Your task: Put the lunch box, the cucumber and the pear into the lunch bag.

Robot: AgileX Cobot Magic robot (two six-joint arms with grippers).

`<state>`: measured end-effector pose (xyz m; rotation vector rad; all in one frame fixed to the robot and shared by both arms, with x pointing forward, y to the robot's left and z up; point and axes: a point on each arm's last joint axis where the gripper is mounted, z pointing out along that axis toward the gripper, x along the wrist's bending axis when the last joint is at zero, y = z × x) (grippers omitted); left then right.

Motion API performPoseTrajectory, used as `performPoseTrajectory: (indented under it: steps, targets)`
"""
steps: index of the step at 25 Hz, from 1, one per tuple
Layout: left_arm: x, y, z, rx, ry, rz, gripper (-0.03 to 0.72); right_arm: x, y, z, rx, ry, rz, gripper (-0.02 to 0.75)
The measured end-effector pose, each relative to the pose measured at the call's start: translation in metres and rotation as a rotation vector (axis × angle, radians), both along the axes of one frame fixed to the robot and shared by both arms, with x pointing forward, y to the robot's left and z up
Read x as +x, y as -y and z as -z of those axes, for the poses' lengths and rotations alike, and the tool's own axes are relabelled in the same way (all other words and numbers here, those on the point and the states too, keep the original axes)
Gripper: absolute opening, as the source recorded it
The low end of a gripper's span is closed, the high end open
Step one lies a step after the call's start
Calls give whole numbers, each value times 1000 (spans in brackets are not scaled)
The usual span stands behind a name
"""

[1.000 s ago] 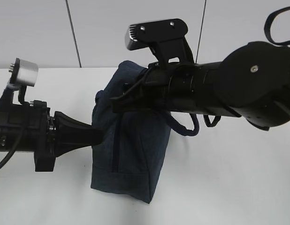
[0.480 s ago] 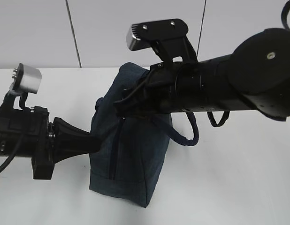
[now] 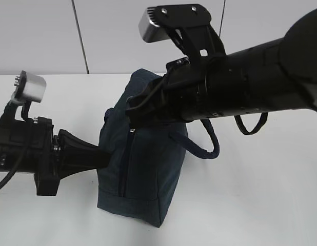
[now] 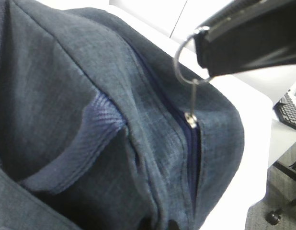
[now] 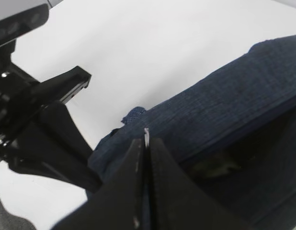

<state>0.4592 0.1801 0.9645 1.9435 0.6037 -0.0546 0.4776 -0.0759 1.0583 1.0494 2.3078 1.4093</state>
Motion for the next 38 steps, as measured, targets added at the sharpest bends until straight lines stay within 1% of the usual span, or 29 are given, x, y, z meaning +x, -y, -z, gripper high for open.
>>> performPoseTrajectory:
  steps: [4,8,11,17,20,23,25,28,33,36,38]
  targets:
    - [0,0,0,-2,-22,-7,-13,9,0,3,-25,70,44,6]
    - [-1,0,1,5,-32,-3,-13,14,-1,10,-59,95,45,6]
    - [-1,0,1,8,-35,-1,-13,18,-1,13,-94,144,45,6]
    - [-3,-1,3,18,-55,4,-13,33,-4,1,-79,223,103,6]
    - [-3,-1,3,21,-66,3,-14,42,-5,-2,-73,236,123,6]
    - [-3,-1,3,23,-69,6,-14,57,3,-3,-69,234,170,6]
    - [-3,-1,3,24,-69,7,-15,69,10,-1,-63,206,197,6]
    - [-3,-1,3,25,-69,9,-15,90,23,3,-29,124,230,6]
    - [-3,-1,3,29,-68,7,-15,129,43,9,69,-36,233,6]
    - [-3,-1,4,31,-69,3,-15,154,56,13,153,-127,218,6]
    - [-3,-2,4,35,-69,0,-15,172,65,25,197,-191,213,6]
